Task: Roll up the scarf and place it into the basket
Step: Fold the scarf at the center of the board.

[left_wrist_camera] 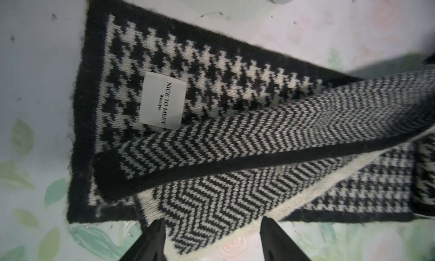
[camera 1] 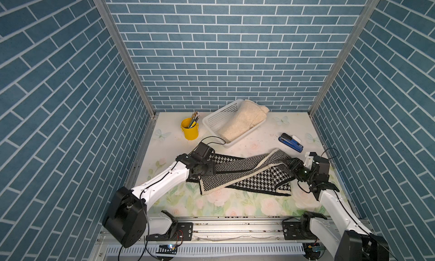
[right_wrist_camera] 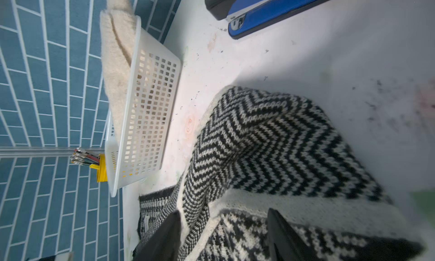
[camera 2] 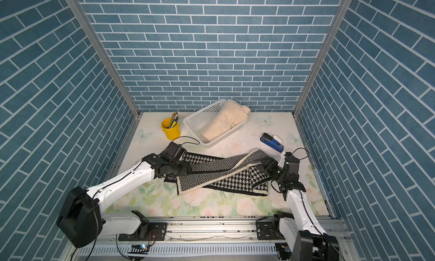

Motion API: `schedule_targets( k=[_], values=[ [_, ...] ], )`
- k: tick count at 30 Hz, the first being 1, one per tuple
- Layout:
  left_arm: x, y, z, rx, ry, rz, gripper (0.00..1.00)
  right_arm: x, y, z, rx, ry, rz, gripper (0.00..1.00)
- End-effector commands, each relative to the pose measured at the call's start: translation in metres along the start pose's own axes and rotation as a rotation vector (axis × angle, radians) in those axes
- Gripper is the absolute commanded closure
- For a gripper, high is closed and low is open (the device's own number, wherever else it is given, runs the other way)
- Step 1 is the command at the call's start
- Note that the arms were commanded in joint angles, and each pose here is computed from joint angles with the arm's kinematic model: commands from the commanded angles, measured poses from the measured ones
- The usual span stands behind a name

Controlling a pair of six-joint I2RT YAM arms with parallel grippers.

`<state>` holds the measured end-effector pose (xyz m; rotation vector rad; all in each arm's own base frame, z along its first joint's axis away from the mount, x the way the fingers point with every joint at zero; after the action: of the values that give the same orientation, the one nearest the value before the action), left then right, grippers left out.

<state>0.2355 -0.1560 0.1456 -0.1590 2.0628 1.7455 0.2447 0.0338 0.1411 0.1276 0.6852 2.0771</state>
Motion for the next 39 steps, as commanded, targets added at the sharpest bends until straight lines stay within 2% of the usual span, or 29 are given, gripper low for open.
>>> schedule_targets(
  k=[1, 4, 12, 19, 26, 31, 35, 39],
  values=[
    [0.004, -0.011, 0.003, -0.112, -0.023, 0.013, 0.27, 0.001, -0.005, 0.017, -0.141, 0.001, 0.067, 0.39],
    [0.005, -0.015, 0.001, -0.159, -0.031, 0.018, 0.26, 0.002, -0.011, 0.012, -0.136, -0.013, 0.087, 0.39],
    [-0.003, -0.016, -0.008, -0.113, -0.018, -0.008, 0.24, 0.004, -0.014, 0.001, -0.065, -0.034, 0.096, 0.46],
    [0.002, -0.023, -0.010, -0.121, -0.034, 0.017, 0.24, 0.013, 0.007, 0.008, -0.066, -0.027, 0.084, 0.50],
    [-0.011, -0.022, -0.016, -0.111, -0.039, 0.000, 0.21, 0.013, -0.008, -0.008, -0.041, -0.060, 0.102, 0.50],
    [-0.013, -0.019, -0.015, -0.121, -0.029, -0.012, 0.12, 0.014, -0.013, -0.015, -0.031, -0.085, 0.108, 0.48],
    [-0.014, -0.026, -0.015, -0.126, -0.030, 0.001, 0.09, 0.013, -0.009, -0.034, 0.038, -0.116, 0.053, 0.45],
    [-0.013, -0.038, -0.015, -0.124, -0.026, 0.043, 0.08, 0.002, -0.003, -0.049, 0.066, -0.158, -0.054, 0.44]
  ],
)
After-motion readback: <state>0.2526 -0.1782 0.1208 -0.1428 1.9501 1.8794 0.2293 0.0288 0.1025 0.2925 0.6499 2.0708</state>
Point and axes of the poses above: each gripper's point midway between its finger pads, its own y axis back along the fingers, its own z axis along the line the jaws close on, x = y × z, the point moved 6 cm from there along y, back along the fingers, and after that the axes turned 14 degrees about -y, right-handed, at the moved point
